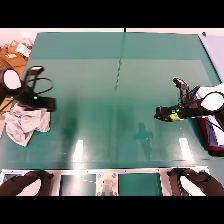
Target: Fold the shirts.
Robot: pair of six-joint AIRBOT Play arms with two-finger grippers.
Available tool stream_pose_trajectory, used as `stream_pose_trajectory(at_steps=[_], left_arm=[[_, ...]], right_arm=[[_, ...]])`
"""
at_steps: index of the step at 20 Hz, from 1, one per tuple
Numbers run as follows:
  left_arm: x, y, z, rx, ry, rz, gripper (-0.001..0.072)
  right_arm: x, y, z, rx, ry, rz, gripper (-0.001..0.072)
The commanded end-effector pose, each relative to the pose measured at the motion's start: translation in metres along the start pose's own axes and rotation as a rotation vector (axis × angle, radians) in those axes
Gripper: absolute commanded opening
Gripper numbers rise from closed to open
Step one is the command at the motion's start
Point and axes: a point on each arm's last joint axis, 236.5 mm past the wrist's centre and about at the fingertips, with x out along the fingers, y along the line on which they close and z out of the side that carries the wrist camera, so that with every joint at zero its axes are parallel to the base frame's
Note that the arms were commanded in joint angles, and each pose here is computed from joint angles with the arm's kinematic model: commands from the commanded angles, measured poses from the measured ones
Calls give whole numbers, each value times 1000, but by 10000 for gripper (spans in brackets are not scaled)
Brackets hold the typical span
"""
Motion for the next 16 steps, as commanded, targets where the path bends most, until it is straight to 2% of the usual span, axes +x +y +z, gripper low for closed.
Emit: stream_pose_trajectory(at_steps=[1, 3, 5, 7, 10, 11, 12, 13, 14, 15, 16], left_arm=[[6, 90, -4, -174, -14, 204, 699], [26, 112, 1, -279, -68, 159, 699], [50, 126, 6, -336, -105, 121, 699], [81, 117, 2, -318, -65, 46, 698], [124, 110, -14, -288, 47, 15, 696], [132, 109, -18, -285, 72, 13, 655], [136, 109, -20, -286, 84, 11, 428], [136, 109, -20, -284, 86, 10, 143], [132, 108, -16, -270, 81, 5, 22], [125, 109, -12, -268, 82, 3, 22], [115, 110, -7, -254, 92, -5, 21]], right_arm=[[0, 0, 4, 0, -19, 1, 11], [0, 0, 11, 0, -45, 2, 17], [0, 0, 16, 0, -69, 2, 164], [0, 1, 17, 0, -74, 2, 140], [0, 1, 18, 0, -75, 2, 140], [0, 1, 18, 0, -75, 2, 140], [0, 1, 18, 0, -75, 3, 139], [0, 1, 18, 0, -76, 3, 135], [0, 1, 18, 0, -76, 2, 85], [0, 1, 18, 0, -76, 2, 24], [0, 1, 18, 0, -75, 2, 10]])
